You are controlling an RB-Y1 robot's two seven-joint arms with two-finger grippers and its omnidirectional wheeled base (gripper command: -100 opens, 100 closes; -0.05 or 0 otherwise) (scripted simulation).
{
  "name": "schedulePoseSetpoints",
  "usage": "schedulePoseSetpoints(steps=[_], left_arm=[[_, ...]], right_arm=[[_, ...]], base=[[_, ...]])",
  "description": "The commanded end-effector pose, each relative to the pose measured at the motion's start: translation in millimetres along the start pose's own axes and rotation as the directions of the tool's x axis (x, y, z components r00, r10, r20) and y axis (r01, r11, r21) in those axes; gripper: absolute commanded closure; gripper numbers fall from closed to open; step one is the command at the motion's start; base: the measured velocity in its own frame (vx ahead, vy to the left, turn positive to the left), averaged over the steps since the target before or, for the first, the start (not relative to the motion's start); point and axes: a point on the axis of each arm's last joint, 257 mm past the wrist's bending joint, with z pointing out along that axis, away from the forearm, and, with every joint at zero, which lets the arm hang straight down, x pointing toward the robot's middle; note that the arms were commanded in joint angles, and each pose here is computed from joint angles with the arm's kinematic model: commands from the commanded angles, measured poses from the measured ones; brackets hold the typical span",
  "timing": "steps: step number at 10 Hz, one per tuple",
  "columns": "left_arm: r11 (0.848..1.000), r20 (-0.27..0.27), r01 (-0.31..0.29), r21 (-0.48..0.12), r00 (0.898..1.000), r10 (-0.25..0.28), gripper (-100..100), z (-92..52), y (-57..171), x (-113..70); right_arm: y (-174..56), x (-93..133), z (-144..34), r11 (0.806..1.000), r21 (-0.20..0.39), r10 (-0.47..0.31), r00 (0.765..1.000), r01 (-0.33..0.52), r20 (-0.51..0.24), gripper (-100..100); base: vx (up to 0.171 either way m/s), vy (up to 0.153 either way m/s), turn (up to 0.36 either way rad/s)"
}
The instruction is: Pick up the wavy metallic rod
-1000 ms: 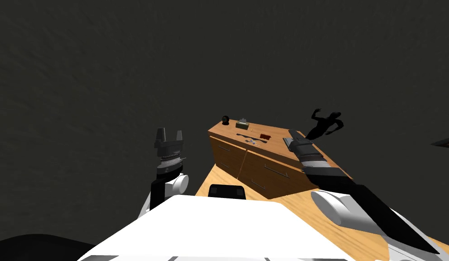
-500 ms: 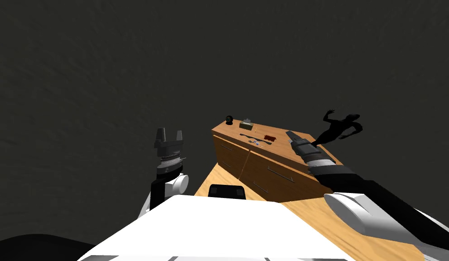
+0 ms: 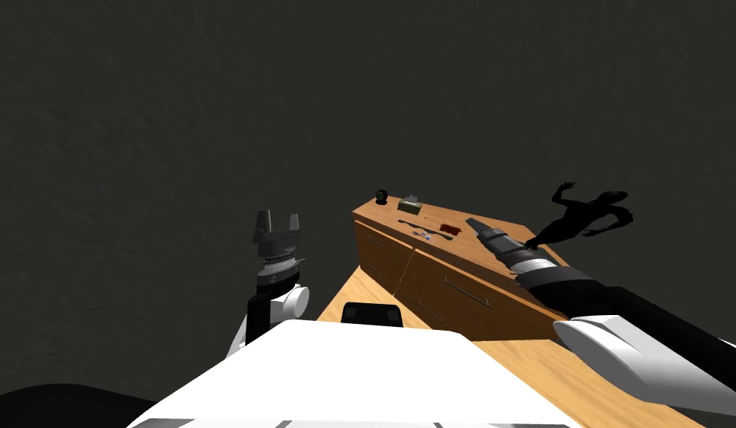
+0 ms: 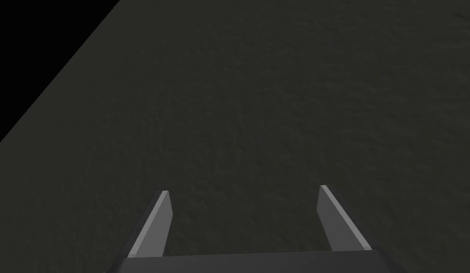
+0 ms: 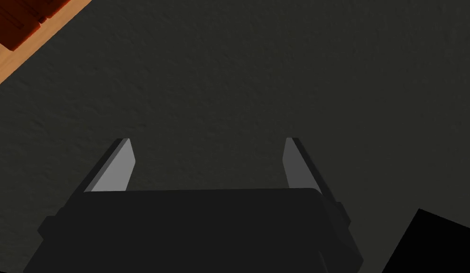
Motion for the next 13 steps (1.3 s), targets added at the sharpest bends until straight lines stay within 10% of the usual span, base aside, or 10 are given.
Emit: schedulePoseSetpoints(steps=[1,8,13], left_arm=[[1.0,0.0,0.0,0.0,1.0,0.0,0,0.0,0,0.0],[1.0,0.0,0.0,0.0,1.0,0.0,0,0.0,0,0.0],[1.0,0.0,0.0,0.0,1.0,0.0,0,0.0,0,0.0]], right_arm=[[-10,0,-1.8,0.997,0.044,-0.062,0.997,0.064,-0.05,-100],[-37,13,-5.9,0.966,0.141,-0.182,0.958,0.216,-0.22,-100],[-69,21,-21.5,0.89,0.205,-0.295,0.856,0.408,-0.424,-100]], base=[[-0.015,-0.014,0.246],[-0.007,-0.014,0.126],[-0.004,-0.02,0.221]])
